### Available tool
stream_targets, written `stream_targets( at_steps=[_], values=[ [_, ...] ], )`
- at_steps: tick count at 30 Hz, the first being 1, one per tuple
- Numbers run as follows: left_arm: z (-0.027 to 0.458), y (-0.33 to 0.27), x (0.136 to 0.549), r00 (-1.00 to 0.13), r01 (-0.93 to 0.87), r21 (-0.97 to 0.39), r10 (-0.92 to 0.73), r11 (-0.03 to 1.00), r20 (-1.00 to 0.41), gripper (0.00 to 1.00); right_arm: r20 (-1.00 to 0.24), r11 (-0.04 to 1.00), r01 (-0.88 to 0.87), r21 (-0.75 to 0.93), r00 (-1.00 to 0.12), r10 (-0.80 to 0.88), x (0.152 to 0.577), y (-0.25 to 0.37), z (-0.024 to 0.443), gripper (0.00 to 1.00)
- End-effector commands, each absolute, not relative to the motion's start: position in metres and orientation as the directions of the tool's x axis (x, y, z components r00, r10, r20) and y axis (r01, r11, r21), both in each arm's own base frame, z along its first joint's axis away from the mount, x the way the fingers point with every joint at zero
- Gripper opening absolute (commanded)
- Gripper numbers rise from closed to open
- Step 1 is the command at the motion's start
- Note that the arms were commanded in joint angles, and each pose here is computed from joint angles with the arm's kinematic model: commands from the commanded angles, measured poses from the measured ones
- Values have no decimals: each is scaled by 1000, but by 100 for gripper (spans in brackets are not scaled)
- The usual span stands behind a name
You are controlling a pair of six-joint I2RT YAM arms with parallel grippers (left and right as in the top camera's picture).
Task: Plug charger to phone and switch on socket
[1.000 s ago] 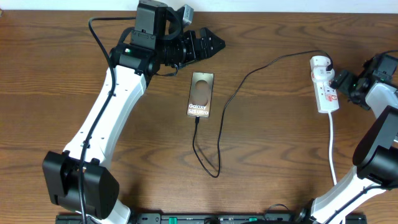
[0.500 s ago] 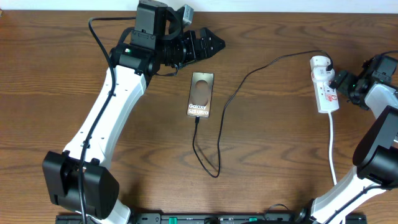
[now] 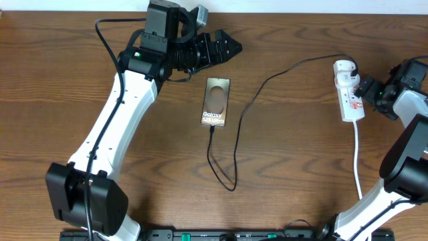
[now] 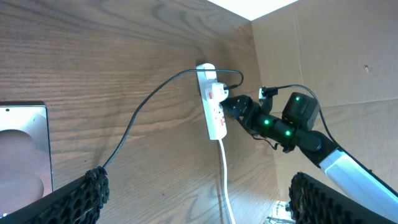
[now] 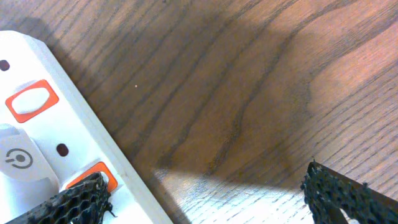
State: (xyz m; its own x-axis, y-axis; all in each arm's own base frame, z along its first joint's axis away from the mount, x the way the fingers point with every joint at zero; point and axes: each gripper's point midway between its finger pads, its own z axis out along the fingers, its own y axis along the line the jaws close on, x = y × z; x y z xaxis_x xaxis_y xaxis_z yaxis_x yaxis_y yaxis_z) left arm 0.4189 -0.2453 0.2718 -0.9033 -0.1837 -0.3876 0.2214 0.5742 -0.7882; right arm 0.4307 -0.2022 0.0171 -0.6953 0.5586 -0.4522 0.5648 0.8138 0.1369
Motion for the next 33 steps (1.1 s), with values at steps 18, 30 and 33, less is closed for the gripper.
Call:
stream_targets(
  at_steps=[18,30,33],
  values=[
    [279,-243,421,-894,233,-784,-191,576,-406,93,-433,838,516,178,-723,538,433,-191,4,99],
    [279,-243,421,-894,233,-784,-191,576,-406,93,-394,839,501,215,-741,543,427,-179,-3,99],
    [279,-243,421,-894,233,-784,-191,576,-406,93,-388,838,502,214,-744,544,424,-177,-7,99]
  ],
)
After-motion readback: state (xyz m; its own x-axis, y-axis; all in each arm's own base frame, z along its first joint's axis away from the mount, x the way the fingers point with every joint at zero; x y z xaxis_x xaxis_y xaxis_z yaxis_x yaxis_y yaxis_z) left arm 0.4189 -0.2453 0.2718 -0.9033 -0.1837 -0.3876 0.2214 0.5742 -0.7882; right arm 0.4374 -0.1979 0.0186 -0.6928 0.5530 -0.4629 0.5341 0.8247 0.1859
